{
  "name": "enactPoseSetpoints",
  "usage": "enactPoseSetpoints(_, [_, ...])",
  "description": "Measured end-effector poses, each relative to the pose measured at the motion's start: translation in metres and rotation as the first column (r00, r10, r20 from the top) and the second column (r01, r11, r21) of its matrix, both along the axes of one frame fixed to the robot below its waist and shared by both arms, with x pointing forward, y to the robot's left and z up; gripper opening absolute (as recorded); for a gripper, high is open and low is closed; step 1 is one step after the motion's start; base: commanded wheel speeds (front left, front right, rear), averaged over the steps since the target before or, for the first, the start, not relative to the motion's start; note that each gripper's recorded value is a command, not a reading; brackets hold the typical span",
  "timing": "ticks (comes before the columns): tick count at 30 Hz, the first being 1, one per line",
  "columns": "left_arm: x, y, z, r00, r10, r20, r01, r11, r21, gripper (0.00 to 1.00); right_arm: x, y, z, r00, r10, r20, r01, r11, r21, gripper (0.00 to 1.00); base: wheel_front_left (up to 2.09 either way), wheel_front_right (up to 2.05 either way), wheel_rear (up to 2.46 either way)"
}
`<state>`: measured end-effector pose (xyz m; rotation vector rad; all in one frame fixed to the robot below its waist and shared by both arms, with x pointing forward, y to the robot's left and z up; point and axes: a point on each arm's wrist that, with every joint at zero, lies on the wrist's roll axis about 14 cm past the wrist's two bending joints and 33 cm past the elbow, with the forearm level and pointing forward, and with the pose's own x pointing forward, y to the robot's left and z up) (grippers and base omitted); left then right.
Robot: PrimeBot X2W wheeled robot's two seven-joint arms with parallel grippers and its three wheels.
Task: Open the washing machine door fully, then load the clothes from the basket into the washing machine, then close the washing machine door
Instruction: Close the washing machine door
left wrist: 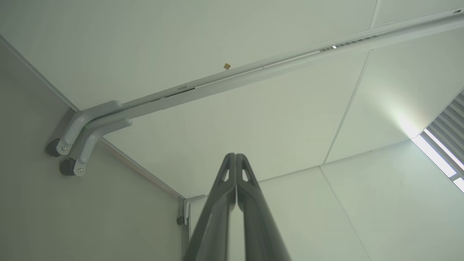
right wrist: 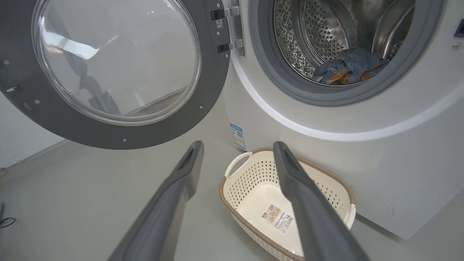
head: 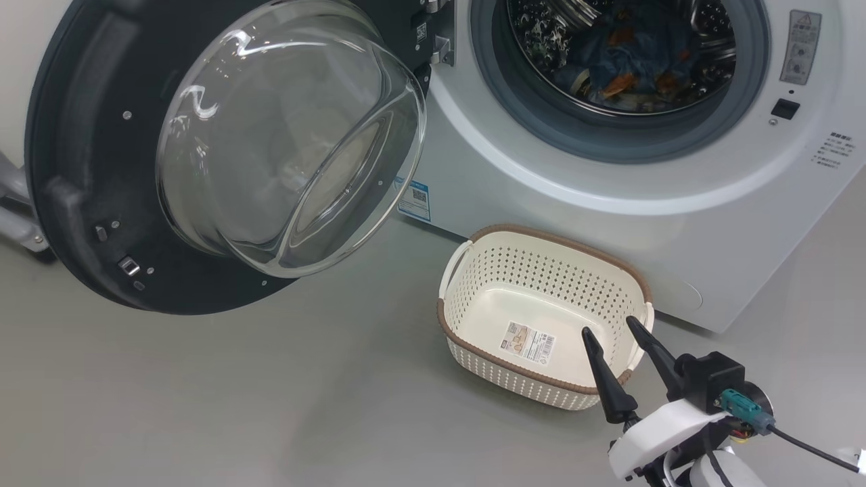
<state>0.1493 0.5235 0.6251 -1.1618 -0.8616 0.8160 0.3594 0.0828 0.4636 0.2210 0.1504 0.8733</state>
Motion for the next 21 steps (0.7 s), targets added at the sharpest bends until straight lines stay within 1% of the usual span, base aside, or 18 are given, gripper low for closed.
enactPoseSetpoints(3, [-0.003, 0.012, -0.006, 1.000, 0.013, -0.017, -0.014, 0.999, -0.039, 0.00, -0.002, -0.003, -0.008, 1.000, 0.001, -0.014, -0.002, 1.000, -0.014, 1.00, 0.00, 0.00, 0.00])
enactPoseSetpoints(7, [0.010, 0.017, -0.026, 0.998, -0.011, -0.069, 0.004, 0.995, -0.098, 0.00, 0.003, -0.013, -0.017, 1.000, -0.014, -0.026, 0.013, 0.999, -0.033, 1.00, 0.00, 0.00, 0.00])
enactPoseSetpoints(10, [0.029, 0.018, -0.040, 0.994, -0.043, -0.101, 0.028, 0.989, -0.148, 0.00, 0.008, -0.023, -0.027, 0.999, -0.029, -0.036, 0.027, 0.998, -0.057, 1.00, 0.00, 0.00, 0.00])
enactPoseSetpoints(14, [0.048, 0.020, -0.046, 0.994, -0.067, -0.086, 0.050, 0.981, -0.186, 0.00, 0.013, -0.031, -0.036, 0.998, -0.044, -0.049, 0.041, 0.997, -0.071, 1.00, 0.00, 0.00, 0.00])
enactPoseSetpoints(21, [0.102, 0.008, -0.049, 0.979, -0.199, -0.054, 0.182, 0.957, -0.226, 0.00, 0.024, -0.046, -0.045, 0.995, -0.080, -0.058, 0.074, 0.994, -0.085, 1.00, 0.00, 0.00, 0.00])
